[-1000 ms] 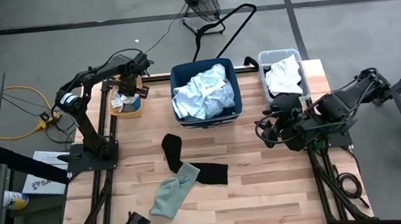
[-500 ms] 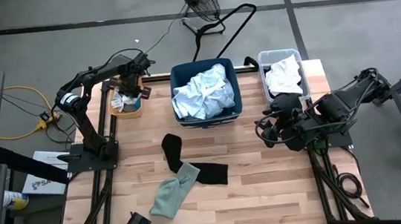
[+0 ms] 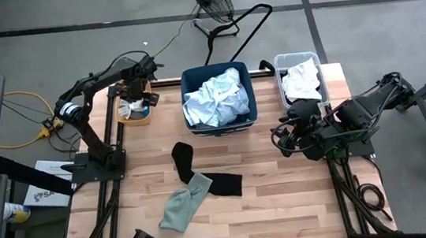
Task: Pick & Place Cloths
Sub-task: Put the white sock into the yellow bin, then put the black sock into the yellow bin
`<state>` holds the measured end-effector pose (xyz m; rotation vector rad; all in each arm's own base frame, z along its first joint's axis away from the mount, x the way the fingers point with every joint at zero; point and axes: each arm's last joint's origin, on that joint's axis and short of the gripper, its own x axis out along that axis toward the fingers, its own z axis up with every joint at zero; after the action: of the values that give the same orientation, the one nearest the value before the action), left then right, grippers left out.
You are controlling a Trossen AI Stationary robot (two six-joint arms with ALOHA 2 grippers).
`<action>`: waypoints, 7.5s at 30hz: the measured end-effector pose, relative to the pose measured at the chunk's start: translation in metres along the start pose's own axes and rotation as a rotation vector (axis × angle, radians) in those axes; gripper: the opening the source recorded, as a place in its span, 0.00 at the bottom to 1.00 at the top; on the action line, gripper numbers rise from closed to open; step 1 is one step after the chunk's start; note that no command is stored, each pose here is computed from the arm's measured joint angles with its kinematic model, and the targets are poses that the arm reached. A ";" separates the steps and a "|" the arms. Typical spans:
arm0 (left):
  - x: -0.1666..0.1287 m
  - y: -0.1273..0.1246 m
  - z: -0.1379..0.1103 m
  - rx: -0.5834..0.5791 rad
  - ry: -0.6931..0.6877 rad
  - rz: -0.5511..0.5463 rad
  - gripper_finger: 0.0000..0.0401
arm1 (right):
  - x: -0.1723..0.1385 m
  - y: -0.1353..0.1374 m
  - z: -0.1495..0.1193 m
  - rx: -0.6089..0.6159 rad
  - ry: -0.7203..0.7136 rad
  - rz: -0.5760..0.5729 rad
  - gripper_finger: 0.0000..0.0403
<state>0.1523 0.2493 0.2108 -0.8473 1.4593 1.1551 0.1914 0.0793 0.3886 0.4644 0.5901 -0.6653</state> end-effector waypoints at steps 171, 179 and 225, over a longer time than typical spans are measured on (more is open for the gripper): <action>-0.227 -0.070 -0.231 0.285 -0.622 -0.340 0.00 | 0.027 0.009 -0.030 -0.107 0.147 0.089 0.53; -0.231 -0.048 -0.207 0.100 -0.778 -0.241 0.00 | 0.027 0.009 -0.029 -0.103 0.126 0.079 0.53; -0.149 0.017 -0.110 -0.135 -0.678 0.636 0.00 | 0.028 0.008 -0.027 -0.012 0.070 0.045 0.53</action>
<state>0.1351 0.1378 0.3588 -0.0126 1.0908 1.8068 0.2050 0.0885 0.3524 0.4901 0.6472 -0.6041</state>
